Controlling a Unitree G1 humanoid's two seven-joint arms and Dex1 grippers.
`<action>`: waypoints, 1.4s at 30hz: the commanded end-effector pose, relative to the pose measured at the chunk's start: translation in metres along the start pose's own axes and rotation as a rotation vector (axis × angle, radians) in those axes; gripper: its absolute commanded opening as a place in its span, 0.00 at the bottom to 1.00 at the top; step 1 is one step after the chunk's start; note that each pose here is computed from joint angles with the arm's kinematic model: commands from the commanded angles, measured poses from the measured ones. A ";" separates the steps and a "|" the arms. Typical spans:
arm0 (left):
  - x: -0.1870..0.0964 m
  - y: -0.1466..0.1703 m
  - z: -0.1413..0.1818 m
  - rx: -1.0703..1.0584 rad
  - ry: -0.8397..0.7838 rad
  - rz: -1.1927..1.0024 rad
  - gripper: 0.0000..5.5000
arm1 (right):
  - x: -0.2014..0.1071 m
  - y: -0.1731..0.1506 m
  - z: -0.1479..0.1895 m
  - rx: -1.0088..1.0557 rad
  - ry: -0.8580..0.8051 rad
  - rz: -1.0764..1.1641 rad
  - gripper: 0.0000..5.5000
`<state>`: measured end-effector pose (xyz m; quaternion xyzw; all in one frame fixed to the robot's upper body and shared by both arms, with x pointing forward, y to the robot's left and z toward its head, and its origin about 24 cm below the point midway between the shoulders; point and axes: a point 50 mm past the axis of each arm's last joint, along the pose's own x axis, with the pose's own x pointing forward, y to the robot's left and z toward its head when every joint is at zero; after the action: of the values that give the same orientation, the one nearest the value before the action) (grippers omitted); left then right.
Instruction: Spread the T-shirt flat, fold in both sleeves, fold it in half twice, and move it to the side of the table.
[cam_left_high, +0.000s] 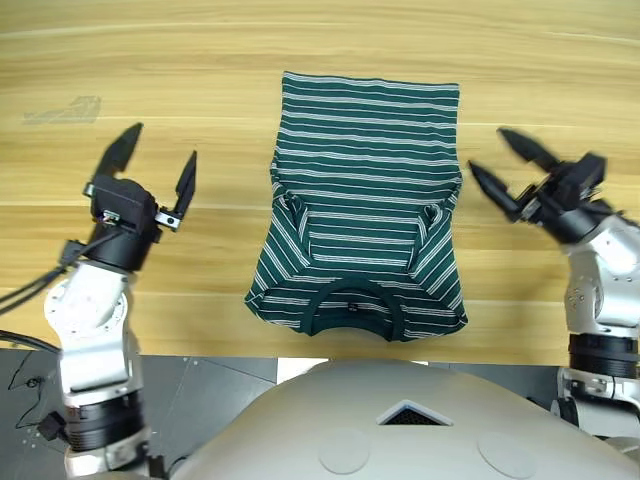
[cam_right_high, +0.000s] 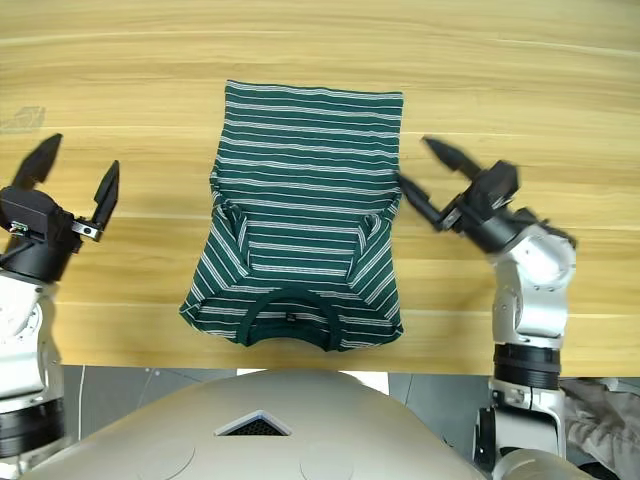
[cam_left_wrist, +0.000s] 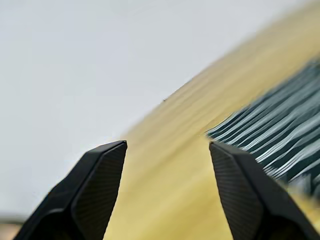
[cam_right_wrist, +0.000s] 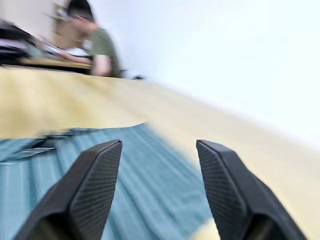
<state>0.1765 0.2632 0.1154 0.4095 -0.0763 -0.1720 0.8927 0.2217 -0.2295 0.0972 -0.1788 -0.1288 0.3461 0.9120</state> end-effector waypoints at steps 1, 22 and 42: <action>-0.009 -0.009 -0.004 0.404 -0.092 -0.333 0.56 | -0.015 0.004 0.002 -0.615 0.019 0.243 0.50; -0.057 -0.070 -0.030 0.456 -0.249 -0.930 0.56 | -0.089 0.057 -0.040 -0.793 0.003 0.950 0.50; -0.047 -0.091 -0.031 0.479 -0.353 -1.034 0.38 | -0.082 0.082 -0.046 -0.691 -0.079 0.919 0.19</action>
<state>0.1282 0.2405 0.0386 0.5456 -0.0985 -0.6015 0.5751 0.1341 -0.2350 0.0152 -0.4850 -0.1988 0.6369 0.5653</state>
